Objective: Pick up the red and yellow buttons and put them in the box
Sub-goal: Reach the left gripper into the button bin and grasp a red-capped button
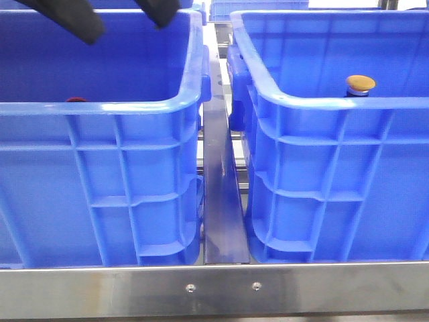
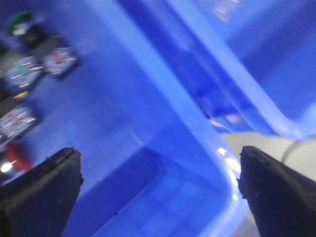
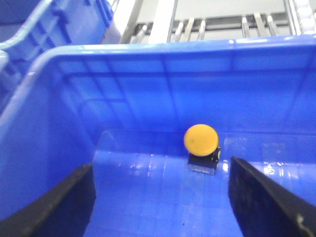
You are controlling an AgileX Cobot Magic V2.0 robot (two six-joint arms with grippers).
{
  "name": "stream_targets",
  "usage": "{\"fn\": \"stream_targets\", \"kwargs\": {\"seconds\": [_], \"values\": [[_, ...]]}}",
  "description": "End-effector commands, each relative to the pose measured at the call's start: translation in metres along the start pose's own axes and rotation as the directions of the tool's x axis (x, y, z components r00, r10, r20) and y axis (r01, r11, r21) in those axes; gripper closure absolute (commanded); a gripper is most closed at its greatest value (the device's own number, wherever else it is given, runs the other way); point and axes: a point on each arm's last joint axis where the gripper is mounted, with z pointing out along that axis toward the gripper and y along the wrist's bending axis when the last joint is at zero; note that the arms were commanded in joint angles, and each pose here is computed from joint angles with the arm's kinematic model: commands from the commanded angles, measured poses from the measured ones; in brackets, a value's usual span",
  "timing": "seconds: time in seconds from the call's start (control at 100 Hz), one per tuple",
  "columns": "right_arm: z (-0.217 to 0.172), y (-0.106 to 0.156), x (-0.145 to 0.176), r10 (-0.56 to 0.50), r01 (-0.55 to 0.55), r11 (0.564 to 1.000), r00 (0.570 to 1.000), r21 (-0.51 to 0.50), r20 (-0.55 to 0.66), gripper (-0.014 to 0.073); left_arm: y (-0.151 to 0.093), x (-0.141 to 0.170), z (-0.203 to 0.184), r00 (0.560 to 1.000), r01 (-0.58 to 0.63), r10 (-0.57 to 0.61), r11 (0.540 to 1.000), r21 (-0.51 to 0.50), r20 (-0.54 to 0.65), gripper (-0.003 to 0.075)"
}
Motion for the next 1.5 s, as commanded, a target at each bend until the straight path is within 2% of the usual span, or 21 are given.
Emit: {"fn": "stream_targets", "kwargs": {"seconds": [0.0, 0.13, 0.34, 0.47, 0.58, 0.74, 1.05, 1.28, 1.49], "values": [[-0.020, 0.001, -0.010, -0.014, 0.013, 1.000, 0.997, 0.010, 0.081, 0.0017, 0.001, -0.013, -0.019, 0.991, 0.085, -0.080, 0.995, -0.043, 0.110, 0.0114], [-0.034, 0.003, -0.007, -0.017, 0.017, 1.000, 0.994, 0.007, 0.106, 0.0017, 0.015, -0.014, -0.021, 0.980, 0.168, -0.149, 0.975, -0.146, 0.133, 0.0114], [-0.035, 0.004, -0.004, -0.017, 0.018, 1.000, 0.995, -0.006, 0.095, 0.0017, 0.052, -0.012, -0.027, 0.952, 0.301, -0.277, 0.928, -0.221, 0.133, 0.0114], [-0.034, 0.005, -0.003, -0.017, 0.019, 1.000, 0.996, -0.022, 0.084, 0.0017, 0.076, -0.010, -0.032, 0.921, 0.386, -0.357, 0.886, -0.255, 0.153, 0.0114], [-0.034, 0.006, -0.002, -0.017, 0.020, 0.999, 0.997, -0.032, 0.077, 0.0017, 0.092, -0.009, -0.030, 0.885, 0.465, -0.441, 0.851, -0.245, 0.149, 0.0114], [-0.034, 0.006, -0.002, -0.017, 0.020, 0.999, 0.997, -0.031, 0.078, 0.0017, 0.100, -0.010, -0.012, 0.872, 0.490, -0.483, 0.855, -0.169, 0.081, 0.0114], [-0.034, 0.006, -0.002, 0.003, 0.000, 0.999, 0.997, -0.035, 0.079, 0.0017, 0.121, -0.014, 0.048, 0.856, 0.496, -0.515, 0.844, -0.204, -0.049, 0.0114], [-0.034, 0.006, -0.002, 0.003, 0.000, 0.999, 0.997, -0.035, 0.079, 0.0017, 0.133, -0.033, 0.071, 0.861, 0.494, -0.508, 0.846, -0.200, -0.020, 0.0114], [-0.034, 0.006, -0.002, 0.003, 0.000, 0.999, 0.997, -0.035, 0.079, 0.0017, 0.143, -0.038, 0.096, 0.852, 0.497, -0.519, 0.841, -0.214, -0.064, 0.0114]]}}
